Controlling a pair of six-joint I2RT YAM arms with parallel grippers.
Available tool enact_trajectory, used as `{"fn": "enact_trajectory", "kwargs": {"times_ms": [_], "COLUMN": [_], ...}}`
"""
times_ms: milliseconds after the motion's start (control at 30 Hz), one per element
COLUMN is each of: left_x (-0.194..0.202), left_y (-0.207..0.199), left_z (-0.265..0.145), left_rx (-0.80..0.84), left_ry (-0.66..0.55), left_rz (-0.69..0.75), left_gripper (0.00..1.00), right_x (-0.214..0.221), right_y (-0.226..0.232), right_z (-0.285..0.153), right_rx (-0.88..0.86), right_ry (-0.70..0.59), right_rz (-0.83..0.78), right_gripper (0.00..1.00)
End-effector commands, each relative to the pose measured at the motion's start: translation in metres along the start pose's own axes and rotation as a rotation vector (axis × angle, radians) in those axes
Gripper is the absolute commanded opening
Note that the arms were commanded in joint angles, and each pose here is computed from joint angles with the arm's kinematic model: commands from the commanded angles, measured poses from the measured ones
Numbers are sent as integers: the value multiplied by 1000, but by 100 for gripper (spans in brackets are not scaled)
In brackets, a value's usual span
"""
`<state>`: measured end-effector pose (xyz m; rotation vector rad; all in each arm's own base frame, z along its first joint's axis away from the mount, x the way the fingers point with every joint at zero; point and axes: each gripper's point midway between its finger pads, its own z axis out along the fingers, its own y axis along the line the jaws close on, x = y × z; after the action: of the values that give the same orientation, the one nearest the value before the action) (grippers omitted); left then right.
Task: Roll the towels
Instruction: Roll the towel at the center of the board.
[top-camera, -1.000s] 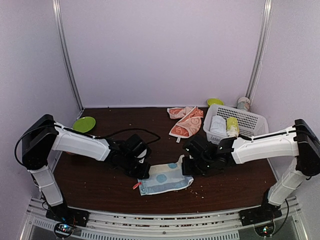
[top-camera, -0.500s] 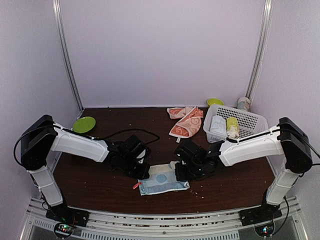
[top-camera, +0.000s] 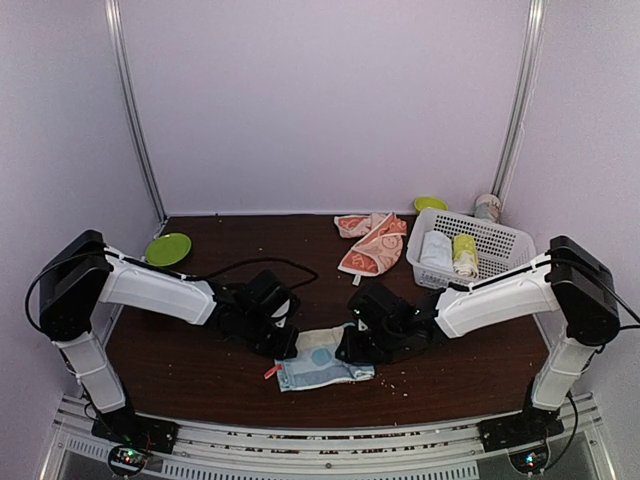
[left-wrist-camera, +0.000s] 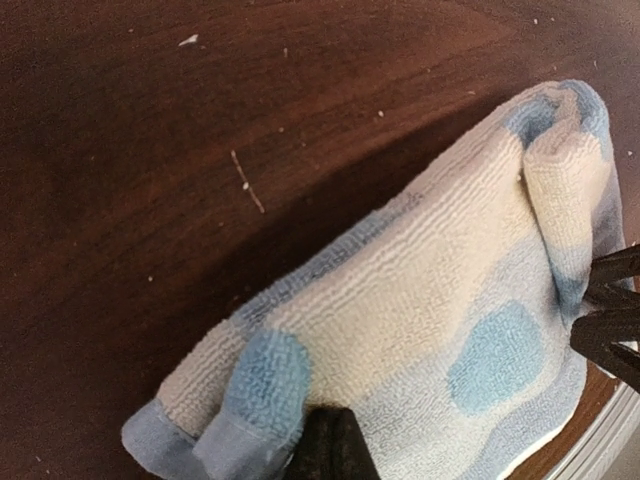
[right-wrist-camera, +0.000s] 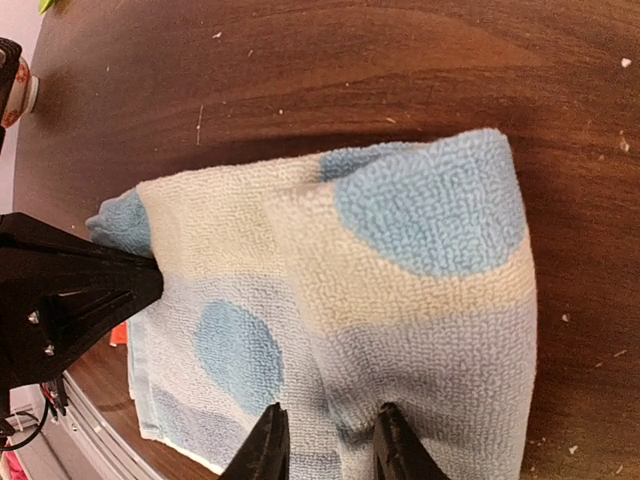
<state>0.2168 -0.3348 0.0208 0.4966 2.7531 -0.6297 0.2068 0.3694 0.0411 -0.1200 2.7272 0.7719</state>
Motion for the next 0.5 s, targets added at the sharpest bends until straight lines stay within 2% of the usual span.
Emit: {"fn": "enact_trajectory", "kwargs": {"times_ms": [0,200,333,467], "left_x": [6,-23,-45,-65], "left_y": [1,-26,-53,-76], "left_z": [-16,-60,-80,-73], "left_rx": [-14,54,135,194], "left_ry": [23,-72,-123,-131], "left_rz": [-7,24,41,58], "left_gripper": [0,20,21,17], "right_x": [10,14,16,16], "right_y": [-2,-14,-20,-24], "right_z": [12,16,16,16], "right_rx": [-25,-14,1,15], "right_ry": [27,21,16,12], "right_rz": [28,28,13,5], "right_gripper": [31,34,35,35]}}
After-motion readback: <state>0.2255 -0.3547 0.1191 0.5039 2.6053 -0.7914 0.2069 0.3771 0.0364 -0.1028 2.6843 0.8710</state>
